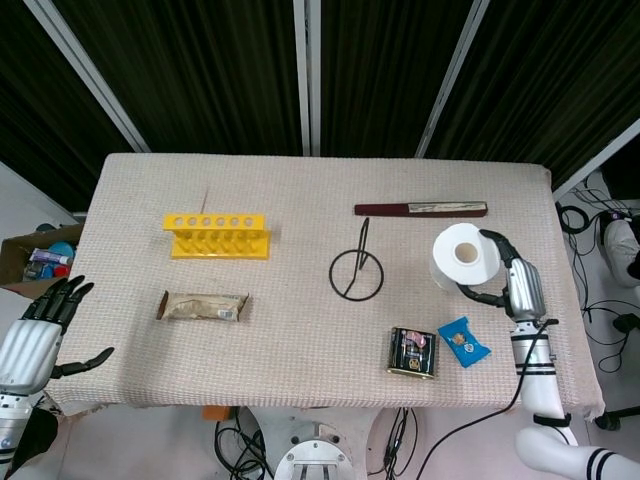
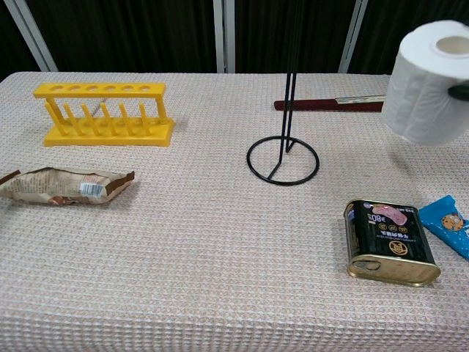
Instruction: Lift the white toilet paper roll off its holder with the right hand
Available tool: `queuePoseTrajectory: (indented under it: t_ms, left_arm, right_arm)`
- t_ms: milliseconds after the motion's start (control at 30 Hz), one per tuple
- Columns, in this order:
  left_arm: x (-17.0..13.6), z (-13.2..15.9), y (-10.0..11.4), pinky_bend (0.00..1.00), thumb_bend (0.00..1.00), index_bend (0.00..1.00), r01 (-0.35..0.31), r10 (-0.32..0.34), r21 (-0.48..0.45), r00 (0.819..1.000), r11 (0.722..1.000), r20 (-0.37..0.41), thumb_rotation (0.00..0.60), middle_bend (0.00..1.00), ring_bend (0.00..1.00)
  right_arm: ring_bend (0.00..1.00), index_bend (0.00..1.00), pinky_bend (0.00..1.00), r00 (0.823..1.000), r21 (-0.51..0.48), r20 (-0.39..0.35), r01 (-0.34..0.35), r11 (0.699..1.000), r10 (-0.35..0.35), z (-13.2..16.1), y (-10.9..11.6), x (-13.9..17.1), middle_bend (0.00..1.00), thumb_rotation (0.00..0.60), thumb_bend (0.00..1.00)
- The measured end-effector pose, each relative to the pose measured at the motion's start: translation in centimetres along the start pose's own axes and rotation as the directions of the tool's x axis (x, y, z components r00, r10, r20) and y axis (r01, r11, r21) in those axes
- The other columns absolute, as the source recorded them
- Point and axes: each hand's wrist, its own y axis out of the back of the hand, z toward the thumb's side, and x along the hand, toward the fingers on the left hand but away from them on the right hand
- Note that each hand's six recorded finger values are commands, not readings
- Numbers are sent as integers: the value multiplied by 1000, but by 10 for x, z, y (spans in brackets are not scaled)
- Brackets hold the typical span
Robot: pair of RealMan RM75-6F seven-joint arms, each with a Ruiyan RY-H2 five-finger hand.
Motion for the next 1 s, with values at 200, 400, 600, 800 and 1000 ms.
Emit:
queuePoseTrajectory:
  t_ms: [200, 400, 600, 800, 1000]
  left_arm:
    - [-1, -3, 3, 217, 149, 89, -9, 9, -4, 1000, 1000, -8, 354, 48, 57]
    - [-1, -1, 2, 217, 149, 89, -5, 5, -3, 1000, 1000, 1, 352, 48, 57]
    - [-2, 0, 3, 217, 149, 89, -13, 13, -4, 1000, 1000, 1, 353, 48, 57]
    - [-2, 0, 3, 217, 149, 89, -10, 10, -5, 1000, 1000, 1, 355, 48, 57]
    - [-2, 2, 2, 217, 149, 89, -9, 9, -4, 1000, 1000, 8, 355, 48, 57]
  right_arm:
    - [83, 40, 204, 992, 13, 42, -124, 992, 123, -25, -32, -5, 65, 600, 120]
    - [0, 0, 0, 985, 29, 18, -171, 985, 170, -25, -35, -1, 0, 600, 0]
    - [0, 0, 0, 992, 62, -44, -118, 991, 121, -19, -2, 19, 0, 600, 0]
    - [0, 0, 0, 999, 299, -41, -10, 954, 23, -31, 40, 56, 0, 600, 1]
    - [0, 0, 0, 996, 580, 51, 30, 814, -73, -56, 77, 103, 0, 600, 3]
